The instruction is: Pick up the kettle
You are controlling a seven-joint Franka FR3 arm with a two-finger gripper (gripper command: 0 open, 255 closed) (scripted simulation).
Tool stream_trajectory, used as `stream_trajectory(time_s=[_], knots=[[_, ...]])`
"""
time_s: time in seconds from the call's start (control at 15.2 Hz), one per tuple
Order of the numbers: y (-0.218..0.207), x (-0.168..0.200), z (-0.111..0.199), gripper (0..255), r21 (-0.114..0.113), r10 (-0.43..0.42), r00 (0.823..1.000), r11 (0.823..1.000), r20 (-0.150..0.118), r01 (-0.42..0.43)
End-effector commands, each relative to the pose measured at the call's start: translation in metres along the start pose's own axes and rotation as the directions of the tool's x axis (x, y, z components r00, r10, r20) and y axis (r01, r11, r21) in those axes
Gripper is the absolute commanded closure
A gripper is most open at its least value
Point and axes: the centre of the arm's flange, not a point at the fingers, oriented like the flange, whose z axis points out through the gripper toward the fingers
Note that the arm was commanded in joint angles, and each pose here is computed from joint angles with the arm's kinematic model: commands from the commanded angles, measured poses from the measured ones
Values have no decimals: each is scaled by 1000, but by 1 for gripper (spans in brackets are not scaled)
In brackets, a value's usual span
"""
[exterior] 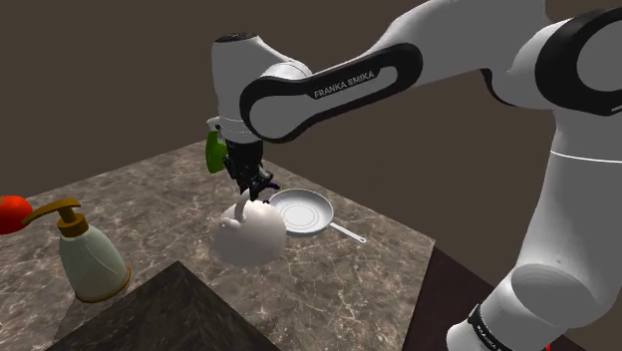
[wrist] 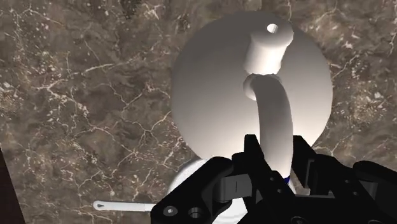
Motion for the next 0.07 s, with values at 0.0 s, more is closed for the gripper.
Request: stream_trajectory(time_s=[0.0], knots=[[-1,0,-3,255,1,0,1000,1000,0,0]])
